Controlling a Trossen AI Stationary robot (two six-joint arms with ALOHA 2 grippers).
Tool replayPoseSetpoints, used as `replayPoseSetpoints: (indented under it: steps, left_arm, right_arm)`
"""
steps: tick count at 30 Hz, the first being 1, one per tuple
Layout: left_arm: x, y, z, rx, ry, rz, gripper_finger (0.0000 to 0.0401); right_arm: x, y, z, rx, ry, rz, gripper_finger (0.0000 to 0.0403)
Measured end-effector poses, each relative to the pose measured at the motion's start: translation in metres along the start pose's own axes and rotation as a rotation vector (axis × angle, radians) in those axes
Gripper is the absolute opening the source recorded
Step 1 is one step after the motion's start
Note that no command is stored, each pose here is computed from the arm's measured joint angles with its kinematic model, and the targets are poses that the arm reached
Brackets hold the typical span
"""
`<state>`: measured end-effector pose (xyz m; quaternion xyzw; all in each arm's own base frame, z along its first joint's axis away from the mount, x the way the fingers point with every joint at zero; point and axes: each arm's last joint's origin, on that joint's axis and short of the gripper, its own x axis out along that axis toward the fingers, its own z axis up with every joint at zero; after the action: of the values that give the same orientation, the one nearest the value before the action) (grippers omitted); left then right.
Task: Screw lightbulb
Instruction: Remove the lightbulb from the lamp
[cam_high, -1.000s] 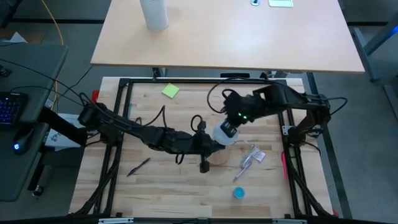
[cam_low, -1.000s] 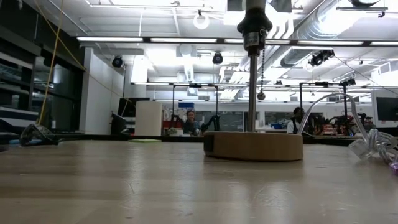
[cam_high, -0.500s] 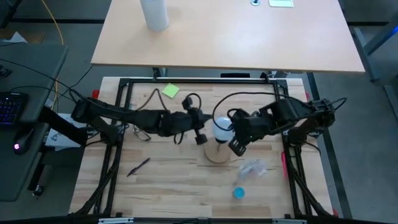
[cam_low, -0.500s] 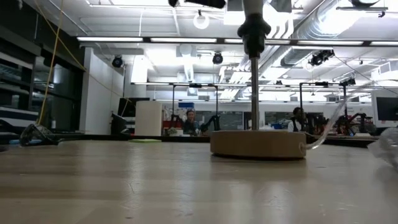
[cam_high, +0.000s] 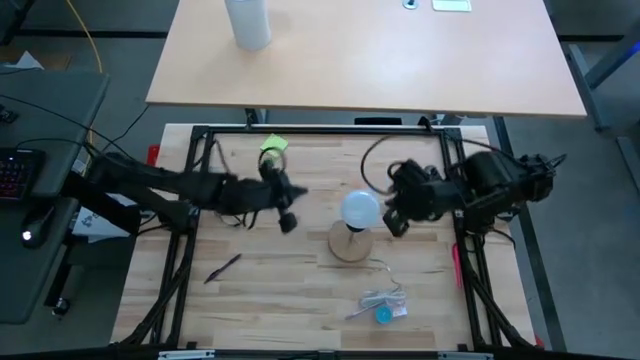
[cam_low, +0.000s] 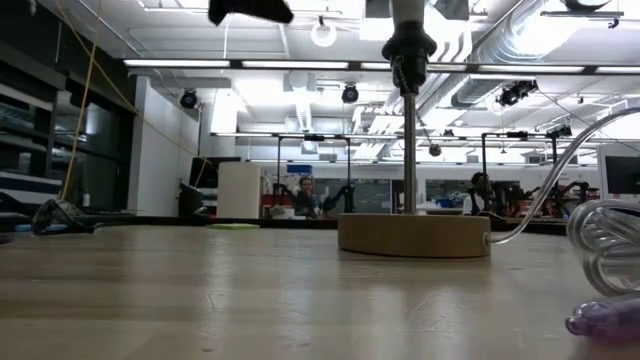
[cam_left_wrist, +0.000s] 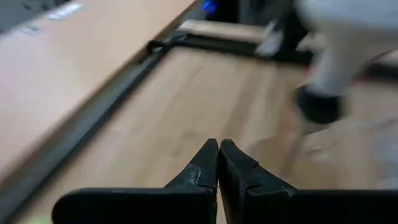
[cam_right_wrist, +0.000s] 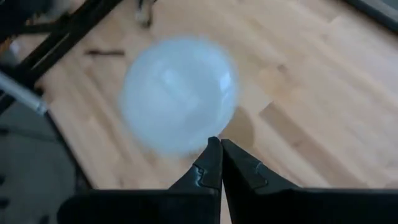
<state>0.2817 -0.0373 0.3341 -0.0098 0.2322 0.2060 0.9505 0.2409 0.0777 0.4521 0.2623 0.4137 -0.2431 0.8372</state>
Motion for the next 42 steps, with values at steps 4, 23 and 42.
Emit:
replayPoseSetpoints:
  steps: [4,23,42]
  left_arm:
    - [-0.009,-0.032,-0.018,-0.163,-0.147,-0.206,0.0000]
    - [0.075,-0.114,0.015,-0.118,-0.309,-0.257,0.0000]
    - [0.065,-0.061,0.013,-0.029,-0.218,0.016,0.0000]
  right_arm:
    - [0.004,-0.013,0.017,-0.004,-0.033,-0.032,0.0000]
    - [0.059,-0.019,0.064,-0.074,0.107,0.061,0.0000]
    - [0.042,0.002,0.021,-0.088,0.189,-0.003,0.0000]
